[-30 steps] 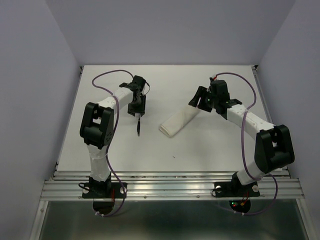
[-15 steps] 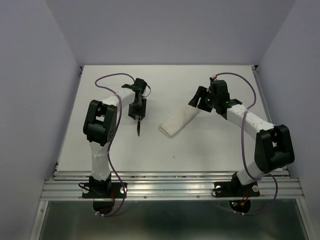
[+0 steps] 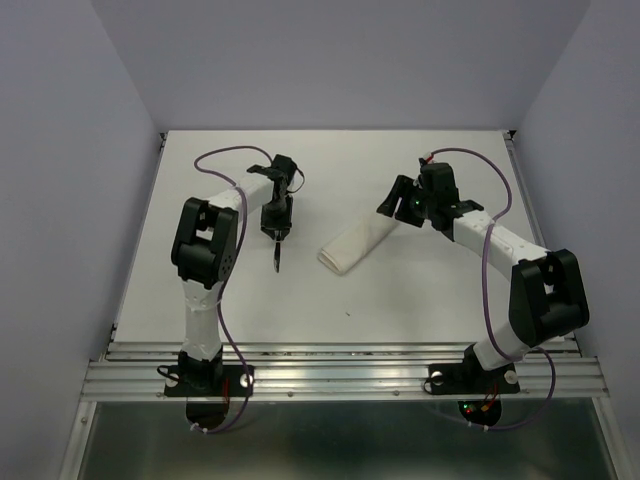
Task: Fold the napkin into a case and place the utensils inside
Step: Pick up the knife from the corner of the board.
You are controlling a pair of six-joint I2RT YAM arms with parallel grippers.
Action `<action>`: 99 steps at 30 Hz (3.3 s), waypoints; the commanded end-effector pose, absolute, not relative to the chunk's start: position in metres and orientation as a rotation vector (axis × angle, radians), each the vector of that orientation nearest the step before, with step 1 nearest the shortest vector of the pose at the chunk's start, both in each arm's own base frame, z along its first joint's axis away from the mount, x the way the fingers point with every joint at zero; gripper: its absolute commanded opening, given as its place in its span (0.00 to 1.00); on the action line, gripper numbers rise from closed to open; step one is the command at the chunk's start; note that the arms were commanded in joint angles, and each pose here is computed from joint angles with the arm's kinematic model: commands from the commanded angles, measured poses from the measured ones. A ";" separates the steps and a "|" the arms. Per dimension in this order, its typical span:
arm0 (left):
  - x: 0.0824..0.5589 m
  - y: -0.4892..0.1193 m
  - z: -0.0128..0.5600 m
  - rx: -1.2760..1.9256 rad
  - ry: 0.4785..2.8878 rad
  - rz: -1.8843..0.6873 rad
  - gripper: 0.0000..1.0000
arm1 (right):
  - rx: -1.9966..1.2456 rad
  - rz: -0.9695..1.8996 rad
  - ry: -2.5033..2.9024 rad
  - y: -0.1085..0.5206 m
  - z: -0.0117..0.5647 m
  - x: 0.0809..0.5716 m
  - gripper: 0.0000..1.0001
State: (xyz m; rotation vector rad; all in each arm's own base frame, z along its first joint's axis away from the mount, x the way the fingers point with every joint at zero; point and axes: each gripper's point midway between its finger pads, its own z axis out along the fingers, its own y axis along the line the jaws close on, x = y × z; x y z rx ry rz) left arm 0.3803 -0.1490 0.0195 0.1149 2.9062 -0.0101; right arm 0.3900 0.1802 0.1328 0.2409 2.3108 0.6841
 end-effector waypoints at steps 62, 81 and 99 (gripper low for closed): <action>0.390 -0.142 0.008 0.131 2.935 0.079 0.40 | 0.220 0.719 2.230 0.183 0.155 0.395 0.66; 0.355 -0.163 -0.010 0.263 3.032 -0.056 0.25 | 0.222 0.720 2.240 0.184 0.152 0.397 0.66; 0.379 -0.191 0.047 0.267 2.892 -0.148 0.00 | 0.221 0.720 2.244 0.184 0.151 0.396 0.66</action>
